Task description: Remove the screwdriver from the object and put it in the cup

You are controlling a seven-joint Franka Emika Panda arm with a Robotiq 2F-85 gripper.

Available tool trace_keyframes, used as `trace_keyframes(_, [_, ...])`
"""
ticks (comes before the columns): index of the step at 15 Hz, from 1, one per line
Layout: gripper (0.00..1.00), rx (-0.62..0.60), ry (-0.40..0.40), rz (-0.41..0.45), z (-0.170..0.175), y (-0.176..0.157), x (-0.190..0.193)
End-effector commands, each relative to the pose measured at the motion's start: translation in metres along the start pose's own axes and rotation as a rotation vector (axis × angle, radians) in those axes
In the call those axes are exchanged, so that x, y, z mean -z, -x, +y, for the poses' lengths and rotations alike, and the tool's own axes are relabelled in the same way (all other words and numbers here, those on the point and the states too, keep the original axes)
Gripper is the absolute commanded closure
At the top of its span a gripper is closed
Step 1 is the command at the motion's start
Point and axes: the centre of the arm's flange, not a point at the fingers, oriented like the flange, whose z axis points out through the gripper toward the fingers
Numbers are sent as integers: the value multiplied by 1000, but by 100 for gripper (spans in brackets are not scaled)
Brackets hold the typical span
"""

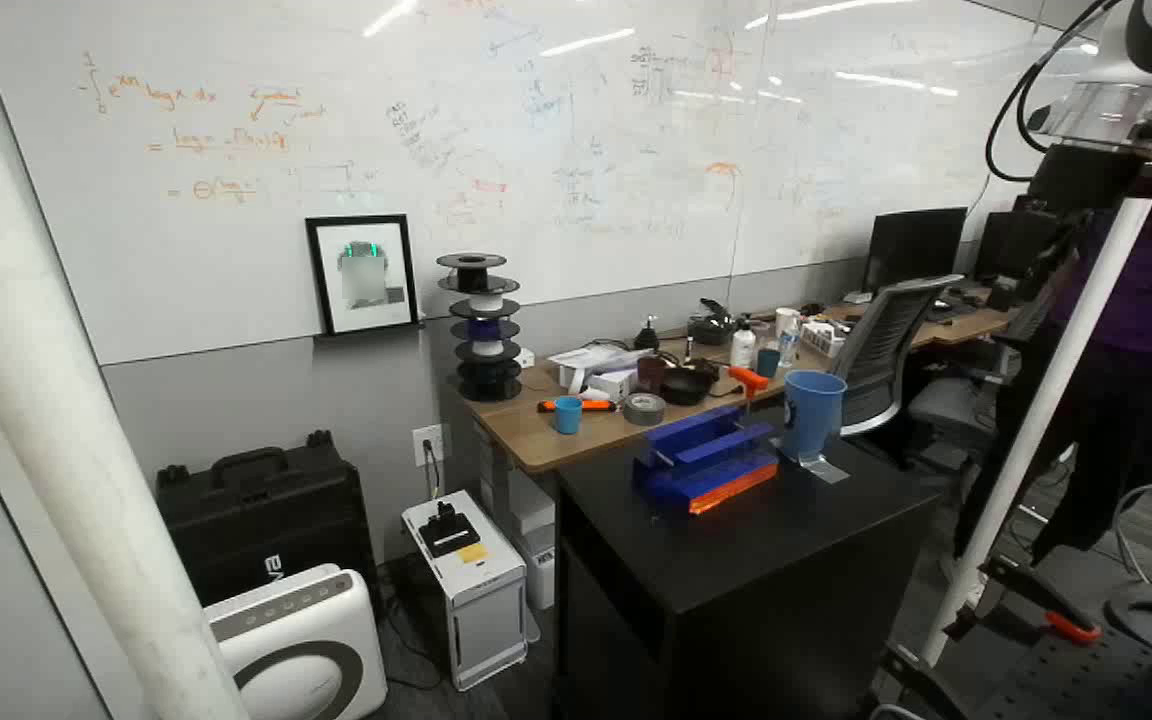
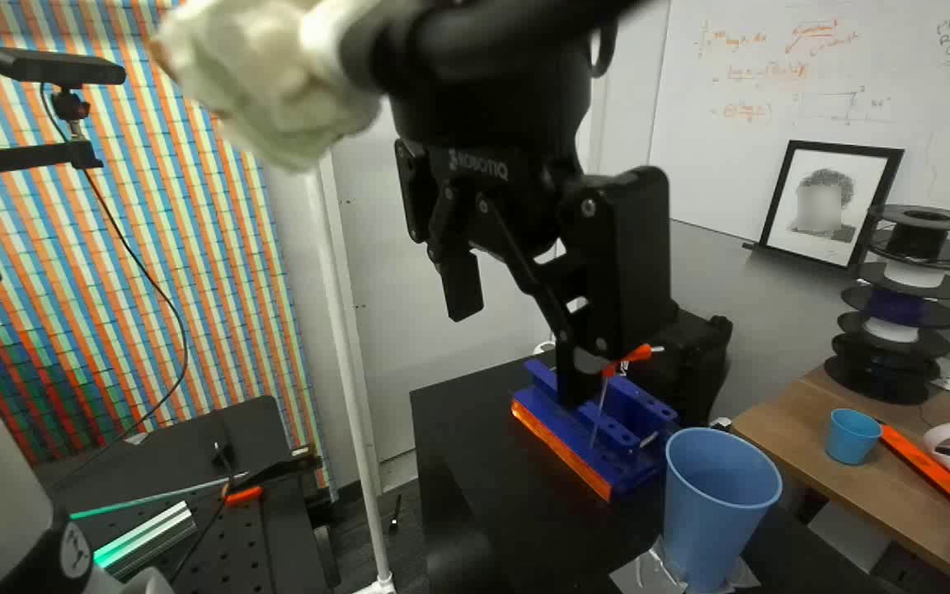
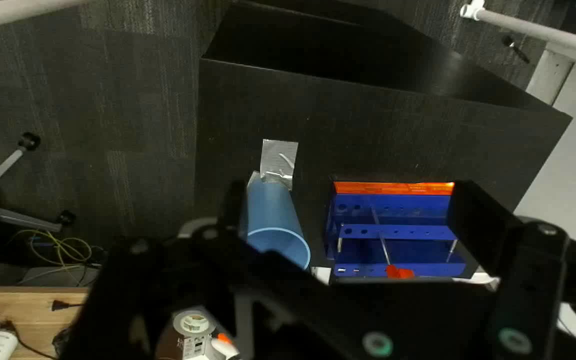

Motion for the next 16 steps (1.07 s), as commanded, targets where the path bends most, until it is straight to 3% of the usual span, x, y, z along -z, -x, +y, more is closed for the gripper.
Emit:
trace_keyframes(1, [0, 0, 1, 3, 0, 0, 1])
trace_keyframes(4, [0, -10, 27, -9, -1, -6, 0])
trace_keyframes(6, [0, -5, 43, 7, -8, -27, -2])
trace_keyframes(11, [0, -48, 37, 75, -40, -114, -8])
trace_keyframes(16, [0, -88, -39, 14, -65, -186, -40])
